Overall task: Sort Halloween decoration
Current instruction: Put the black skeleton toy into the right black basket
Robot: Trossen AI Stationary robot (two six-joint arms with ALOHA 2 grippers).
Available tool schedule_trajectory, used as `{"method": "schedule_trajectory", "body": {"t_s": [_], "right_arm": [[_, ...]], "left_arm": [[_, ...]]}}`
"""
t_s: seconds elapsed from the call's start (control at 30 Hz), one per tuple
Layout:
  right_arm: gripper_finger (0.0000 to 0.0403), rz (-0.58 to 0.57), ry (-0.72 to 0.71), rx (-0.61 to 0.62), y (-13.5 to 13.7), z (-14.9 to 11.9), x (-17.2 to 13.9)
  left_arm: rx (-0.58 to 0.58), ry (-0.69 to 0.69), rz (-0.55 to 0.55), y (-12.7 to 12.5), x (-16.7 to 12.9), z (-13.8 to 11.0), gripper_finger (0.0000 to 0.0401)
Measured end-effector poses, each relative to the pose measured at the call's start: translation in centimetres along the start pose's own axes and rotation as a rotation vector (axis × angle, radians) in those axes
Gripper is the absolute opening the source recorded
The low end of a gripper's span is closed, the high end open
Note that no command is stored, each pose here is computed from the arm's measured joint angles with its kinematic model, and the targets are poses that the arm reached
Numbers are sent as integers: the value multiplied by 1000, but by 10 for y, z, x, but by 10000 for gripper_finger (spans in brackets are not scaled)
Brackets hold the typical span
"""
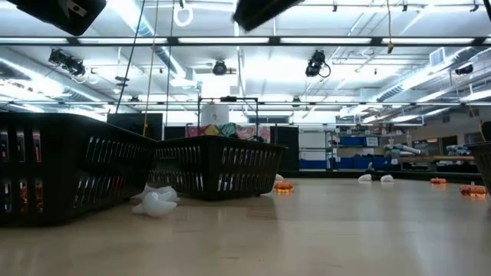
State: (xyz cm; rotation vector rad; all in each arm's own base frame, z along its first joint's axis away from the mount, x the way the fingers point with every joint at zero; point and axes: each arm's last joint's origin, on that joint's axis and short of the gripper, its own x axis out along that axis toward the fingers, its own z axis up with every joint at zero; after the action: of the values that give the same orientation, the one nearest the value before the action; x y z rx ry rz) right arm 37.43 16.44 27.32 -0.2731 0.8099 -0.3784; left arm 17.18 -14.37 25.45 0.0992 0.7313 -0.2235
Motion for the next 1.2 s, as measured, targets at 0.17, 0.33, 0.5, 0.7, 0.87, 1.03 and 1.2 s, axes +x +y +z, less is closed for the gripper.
{"method": "schedule_trajectory", "body": {"t_s": [0.17, 0.33, 0.5, 0.7, 0.87, 1.03, 1.2], "right_arm": [[205, -30, 167, 24, -56, -24, 25], [205, 119, 306, 26, -79, -67, 43], [205, 236, 237, 43, -73, -108, 61], [205, 263, 97, 124, -88, -128, 94], [205, 284, 7, 68, -88, -124, 131], [212, 253, 32, -25, -85, -124, 160], [215, 315, 26, 11, -95, -121, 175]], "left_arm": [[0, -2, 4, 0, 0, 0, 155], [1, 5, 11, 0, 0, -1, 155], [19, -2, 30, 1, 0, 0, 155], [30, -15, 59, 2, 0, 0, 155], [76, -30, 77, 2, 0, 1, 155], [101, -38, 102, 3, 0, 2, 155], [97, -38, 102, 3, 0, 2, 155]]}}
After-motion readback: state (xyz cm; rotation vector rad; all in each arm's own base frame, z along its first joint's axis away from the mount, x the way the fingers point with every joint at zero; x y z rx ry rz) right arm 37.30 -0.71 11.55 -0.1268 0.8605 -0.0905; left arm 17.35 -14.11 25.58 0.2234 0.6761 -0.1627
